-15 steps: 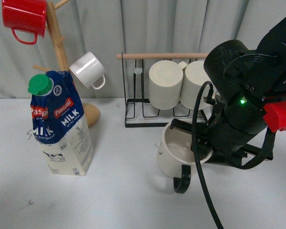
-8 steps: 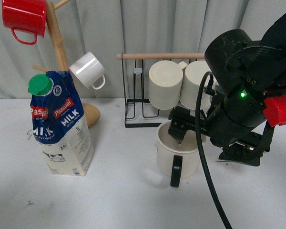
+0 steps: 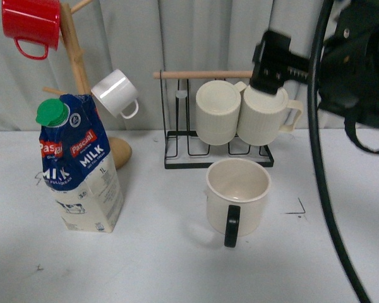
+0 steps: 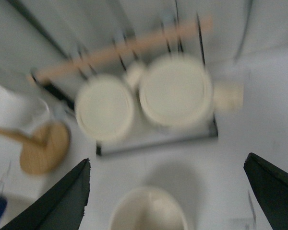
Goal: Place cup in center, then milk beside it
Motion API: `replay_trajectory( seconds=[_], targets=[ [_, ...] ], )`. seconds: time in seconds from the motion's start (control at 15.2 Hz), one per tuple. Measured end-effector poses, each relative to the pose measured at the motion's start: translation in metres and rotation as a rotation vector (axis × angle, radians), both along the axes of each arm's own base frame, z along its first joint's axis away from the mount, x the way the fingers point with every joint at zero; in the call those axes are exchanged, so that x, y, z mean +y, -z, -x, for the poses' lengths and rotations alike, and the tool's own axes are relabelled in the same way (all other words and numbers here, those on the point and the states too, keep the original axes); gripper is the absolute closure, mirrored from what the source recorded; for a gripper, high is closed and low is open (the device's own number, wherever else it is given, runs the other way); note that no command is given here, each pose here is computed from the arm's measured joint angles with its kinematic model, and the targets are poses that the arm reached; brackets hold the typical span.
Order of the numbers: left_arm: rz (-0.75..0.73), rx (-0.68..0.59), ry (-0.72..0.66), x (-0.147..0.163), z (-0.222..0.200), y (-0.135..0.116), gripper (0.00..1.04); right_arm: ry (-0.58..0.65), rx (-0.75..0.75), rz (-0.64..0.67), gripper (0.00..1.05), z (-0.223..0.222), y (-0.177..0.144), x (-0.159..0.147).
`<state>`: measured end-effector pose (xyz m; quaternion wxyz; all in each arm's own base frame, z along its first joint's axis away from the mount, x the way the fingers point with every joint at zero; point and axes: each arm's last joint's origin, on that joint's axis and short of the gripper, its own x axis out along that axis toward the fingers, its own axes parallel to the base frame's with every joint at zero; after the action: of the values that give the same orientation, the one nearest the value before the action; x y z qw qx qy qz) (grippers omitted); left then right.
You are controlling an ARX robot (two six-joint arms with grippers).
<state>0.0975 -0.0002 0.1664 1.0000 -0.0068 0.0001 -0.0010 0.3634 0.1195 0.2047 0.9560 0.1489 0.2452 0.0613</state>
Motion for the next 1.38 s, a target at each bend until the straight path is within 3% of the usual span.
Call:
replay_trajectory(
  seconds=[0.07,0.13,0.2,0.26,0.33,0.46,1.05,1.38],
  targets=[
    [0.0,0.0,0.0,0.0,0.0,0.0,0.07,0.049,-0.175,0.025,0.13,0.0,-0.001,-0.002],
    [0.0,0.0,0.0,0.0,0.0,0.0,0.07,0.104,-0.31,0.134,0.26,0.016,0.016,-0.013],
    [0.0,0.001,-0.002,0.0,0.0,0.0,0.07,0.098,-0.328,0.224,0.37,0.039,0.039,-0.029],
    [0.0,0.001,-0.001,0.0,0.0,0.0,0.07,0.131,-0.414,0.276,0.54,0.064,0.04,-0.053],
    [0.0,0.0,-0.001,0.0,0.0,0.0,0.07,0.153,-0.556,0.265,0.78,0.094,0.013,-0.072],
    [0.0,0.0,-0.001,0.0,0.0,0.0,0.07,0.114,-0.471,0.295,1.03,0.123,0.036,-0.084],
    [0.0,0.0,-0.002,0.0,0.0,0.0,0.07,0.141,-0.48,0.301,1.03,0.197,0.042,-0.121],
    [0.0,0.0,-0.001,0.0,0.0,0.0,0.07,0.132,-0.485,0.299,1.03,0.212,0.042,-0.12]
  ],
)
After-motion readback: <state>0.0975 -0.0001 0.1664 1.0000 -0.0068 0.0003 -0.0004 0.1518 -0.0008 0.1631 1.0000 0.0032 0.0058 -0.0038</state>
